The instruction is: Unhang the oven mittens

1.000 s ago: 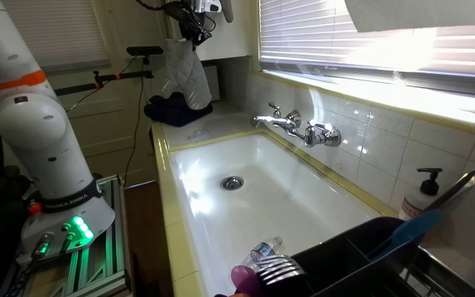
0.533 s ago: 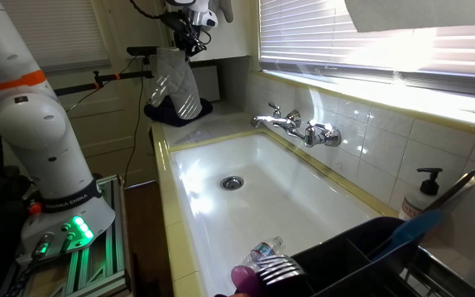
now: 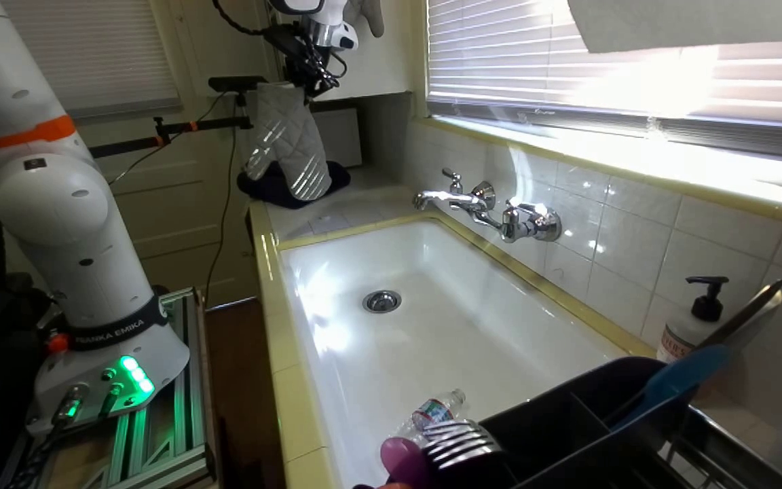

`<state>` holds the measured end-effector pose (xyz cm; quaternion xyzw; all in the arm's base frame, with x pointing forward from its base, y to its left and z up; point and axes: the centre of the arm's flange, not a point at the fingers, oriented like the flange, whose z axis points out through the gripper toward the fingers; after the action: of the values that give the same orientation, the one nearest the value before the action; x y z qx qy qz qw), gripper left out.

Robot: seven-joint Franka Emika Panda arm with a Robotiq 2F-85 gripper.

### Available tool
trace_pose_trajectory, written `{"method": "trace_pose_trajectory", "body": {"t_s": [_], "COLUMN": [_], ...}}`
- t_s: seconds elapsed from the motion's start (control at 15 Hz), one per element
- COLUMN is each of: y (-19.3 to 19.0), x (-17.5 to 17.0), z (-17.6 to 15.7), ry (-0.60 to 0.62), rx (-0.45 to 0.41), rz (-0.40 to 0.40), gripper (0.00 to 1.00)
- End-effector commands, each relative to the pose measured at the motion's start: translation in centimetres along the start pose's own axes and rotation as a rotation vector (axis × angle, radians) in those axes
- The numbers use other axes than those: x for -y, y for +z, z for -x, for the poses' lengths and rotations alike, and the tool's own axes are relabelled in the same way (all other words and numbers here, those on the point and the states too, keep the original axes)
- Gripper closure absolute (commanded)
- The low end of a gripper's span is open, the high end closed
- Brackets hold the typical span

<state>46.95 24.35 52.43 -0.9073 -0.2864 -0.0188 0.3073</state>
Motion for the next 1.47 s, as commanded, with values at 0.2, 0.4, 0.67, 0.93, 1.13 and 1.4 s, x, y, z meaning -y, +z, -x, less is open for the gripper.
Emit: {"method": "trace_pose_trajectory", "body": {"t_s": [0.2,0.4,0.67,0.93,1.13,1.4], "y": [4.1,6.9,10.6,13.6,15.0,16.4], "x": [-2.2,-2.5,-2.4,-2.4,-2.4,-2.7], "z": [-1.0,-1.3,-1.6,-2.1,-2.5,-3.2], "ry": [0.045,0.051,0.05,0.036,0.033,0.033], "rx": [0.089,0.149,0.225,0.273,0.282,0.267], "rz": [-0.023,-0.055,-0.079,-0.091,-0.105,-0.118], "gripper": [0.98,0.98,0.98,0.98,0.98,0.98]}}
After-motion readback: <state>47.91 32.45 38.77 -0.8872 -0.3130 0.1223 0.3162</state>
